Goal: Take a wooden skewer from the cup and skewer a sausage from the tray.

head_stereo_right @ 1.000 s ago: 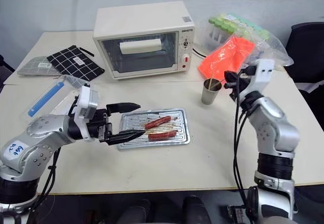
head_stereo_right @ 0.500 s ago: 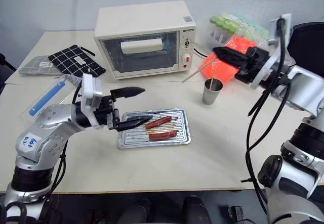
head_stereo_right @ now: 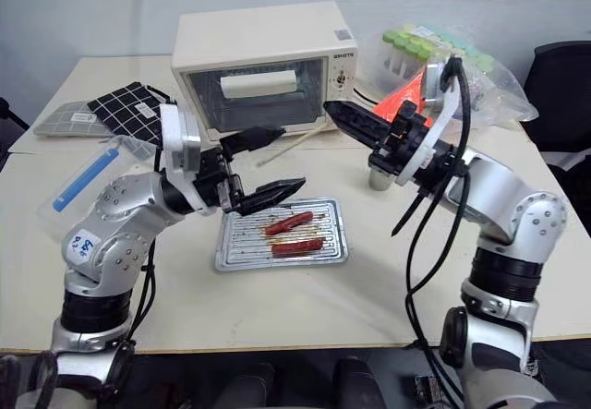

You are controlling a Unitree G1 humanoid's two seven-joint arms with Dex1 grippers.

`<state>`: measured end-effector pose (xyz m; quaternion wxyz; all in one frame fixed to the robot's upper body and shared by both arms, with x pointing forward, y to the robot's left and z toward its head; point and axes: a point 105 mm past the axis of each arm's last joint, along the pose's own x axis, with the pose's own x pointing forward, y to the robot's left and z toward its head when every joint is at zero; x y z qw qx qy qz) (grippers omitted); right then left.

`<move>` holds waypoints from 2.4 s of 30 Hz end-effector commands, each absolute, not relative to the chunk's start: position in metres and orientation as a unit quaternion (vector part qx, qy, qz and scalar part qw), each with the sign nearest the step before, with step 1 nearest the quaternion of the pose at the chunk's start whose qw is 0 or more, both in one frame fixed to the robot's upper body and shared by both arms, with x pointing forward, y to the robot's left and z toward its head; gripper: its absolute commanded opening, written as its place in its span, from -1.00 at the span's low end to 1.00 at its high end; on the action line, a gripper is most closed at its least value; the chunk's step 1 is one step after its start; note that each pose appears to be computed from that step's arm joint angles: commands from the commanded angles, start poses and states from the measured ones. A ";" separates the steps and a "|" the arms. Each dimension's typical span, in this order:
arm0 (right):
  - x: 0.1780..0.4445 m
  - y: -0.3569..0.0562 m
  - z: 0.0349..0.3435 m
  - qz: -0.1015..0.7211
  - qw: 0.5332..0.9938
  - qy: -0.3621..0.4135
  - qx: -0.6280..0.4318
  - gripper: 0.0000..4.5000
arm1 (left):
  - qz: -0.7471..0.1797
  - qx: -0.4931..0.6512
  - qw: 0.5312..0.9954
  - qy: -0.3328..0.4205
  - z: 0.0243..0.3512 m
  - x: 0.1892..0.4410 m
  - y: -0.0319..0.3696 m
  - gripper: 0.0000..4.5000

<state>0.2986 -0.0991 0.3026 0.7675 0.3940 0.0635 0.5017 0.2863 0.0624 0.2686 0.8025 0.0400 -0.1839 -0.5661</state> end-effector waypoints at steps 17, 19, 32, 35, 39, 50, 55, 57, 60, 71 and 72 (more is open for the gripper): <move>0.293 -0.102 0.316 0.498 0.768 0.035 0.402 -1.00 | -0.546 0.026 0.812 -0.205 0.278 0.288 0.067 -0.17; 0.294 -0.103 0.314 0.500 0.768 0.039 0.399 -1.00 | -0.546 0.026 0.812 -0.204 0.278 0.288 0.068 -0.17; 0.295 -0.104 0.324 0.503 0.761 0.025 0.409 -1.00 | -0.534 0.011 0.819 -0.212 0.283 0.296 0.069 -0.59; 0.294 -0.103 0.324 0.504 0.761 0.023 0.408 -1.00 | -0.532 0.008 0.819 -0.214 0.285 0.297 0.069 -0.92; 0.293 -0.102 0.322 0.505 0.761 0.024 0.406 -1.00 | -0.534 0.009 0.819 -0.210 0.284 0.298 0.068 -0.99; 0.289 -0.100 0.319 0.510 0.761 0.026 0.401 -1.00 | -0.534 0.014 0.819 -0.211 0.283 0.299 0.068 -0.99; 0.288 -0.102 0.318 0.505 0.771 0.028 0.388 -0.35 | -0.533 0.023 0.821 -0.203 0.278 0.299 0.072 -1.00; 0.292 -0.104 0.317 0.494 0.780 0.036 0.383 -0.15 | -0.533 0.026 0.822 -0.201 0.277 0.300 0.075 -1.00; 0.288 -0.110 0.319 0.503 0.792 0.041 0.344 -0.15 | -0.525 0.035 0.828 -0.195 0.275 0.302 0.080 -1.00; 0.304 -0.110 0.283 0.476 0.873 0.080 0.073 -0.15 | -0.464 0.092 0.872 -0.128 0.264 0.286 0.145 -1.00; 0.305 -0.108 0.279 0.480 0.872 0.079 0.053 -0.15 | -0.462 0.096 0.873 -0.119 0.263 0.283 0.150 -1.00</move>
